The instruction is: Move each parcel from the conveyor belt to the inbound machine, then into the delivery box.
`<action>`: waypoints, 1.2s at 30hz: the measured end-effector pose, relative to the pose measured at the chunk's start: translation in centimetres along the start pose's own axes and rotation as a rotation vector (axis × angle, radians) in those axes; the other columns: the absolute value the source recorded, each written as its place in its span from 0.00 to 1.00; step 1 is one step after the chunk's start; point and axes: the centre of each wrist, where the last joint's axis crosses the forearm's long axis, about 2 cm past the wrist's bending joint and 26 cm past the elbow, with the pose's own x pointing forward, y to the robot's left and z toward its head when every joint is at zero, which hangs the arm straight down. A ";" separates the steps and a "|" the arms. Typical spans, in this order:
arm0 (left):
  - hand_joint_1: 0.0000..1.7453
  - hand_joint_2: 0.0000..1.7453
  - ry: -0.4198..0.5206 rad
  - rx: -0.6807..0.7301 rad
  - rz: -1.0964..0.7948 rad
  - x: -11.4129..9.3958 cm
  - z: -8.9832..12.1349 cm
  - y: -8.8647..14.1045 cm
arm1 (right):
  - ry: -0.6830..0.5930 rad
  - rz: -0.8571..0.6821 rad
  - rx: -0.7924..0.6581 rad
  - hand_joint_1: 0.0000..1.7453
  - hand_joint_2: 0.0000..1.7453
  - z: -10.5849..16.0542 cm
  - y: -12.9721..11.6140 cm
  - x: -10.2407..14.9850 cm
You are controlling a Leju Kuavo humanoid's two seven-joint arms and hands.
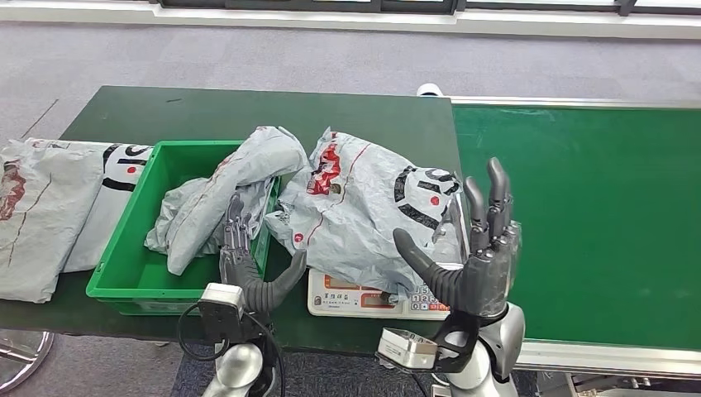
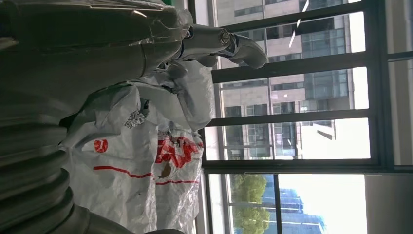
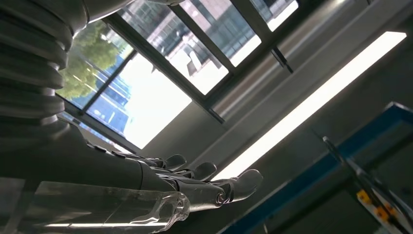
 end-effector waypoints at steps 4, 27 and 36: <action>0.00 1.00 -0.087 -0.019 -0.020 0.7 -2.7 -1.2 | -0.036 0.011 -0.083 0.00 1.00 -1.6 -1.5 0.5; 0.00 1.00 0.020 -0.485 -0.497 0.2 -11.0 -10.6 | 0.007 -0.107 -0.124 0.00 1.00 -2.0 -0.6 1.5; 0.00 1.00 0.102 -0.642 -0.821 -1.8 -10.2 -9.7 | -0.002 -0.097 -0.080 0.00 1.00 -1.4 0.0 1.5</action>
